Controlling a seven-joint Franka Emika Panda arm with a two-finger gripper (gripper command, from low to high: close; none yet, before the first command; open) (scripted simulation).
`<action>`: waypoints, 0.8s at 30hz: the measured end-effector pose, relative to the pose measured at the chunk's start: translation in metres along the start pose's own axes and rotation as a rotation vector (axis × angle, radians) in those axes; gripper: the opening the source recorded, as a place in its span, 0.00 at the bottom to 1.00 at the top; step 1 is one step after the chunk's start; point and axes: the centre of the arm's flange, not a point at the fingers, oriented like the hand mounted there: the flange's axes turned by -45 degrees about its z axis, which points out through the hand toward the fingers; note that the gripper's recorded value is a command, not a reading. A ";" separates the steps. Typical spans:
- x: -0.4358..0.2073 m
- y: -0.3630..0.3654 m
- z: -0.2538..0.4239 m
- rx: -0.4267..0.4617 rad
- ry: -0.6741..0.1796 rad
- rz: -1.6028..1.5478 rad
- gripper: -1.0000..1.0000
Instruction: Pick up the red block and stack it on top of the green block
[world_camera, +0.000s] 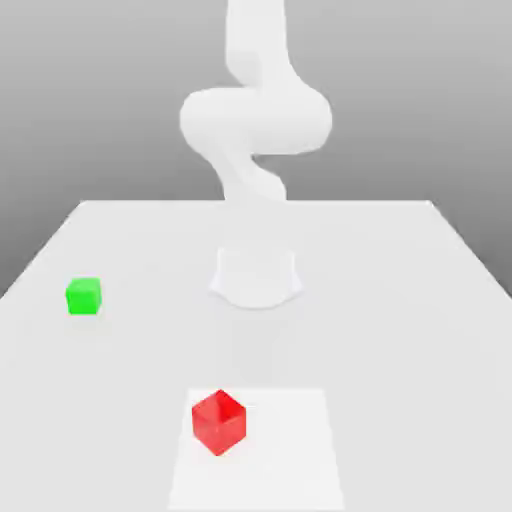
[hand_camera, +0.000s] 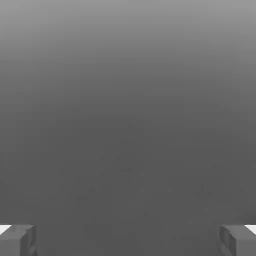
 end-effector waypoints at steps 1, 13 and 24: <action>-0.005 0.005 0.028 0.003 -0.041 0.042 0.50; -0.147 0.045 0.272 -0.127 -0.453 0.467 0.50; -0.302 0.078 0.376 -0.338 -0.645 0.682 0.50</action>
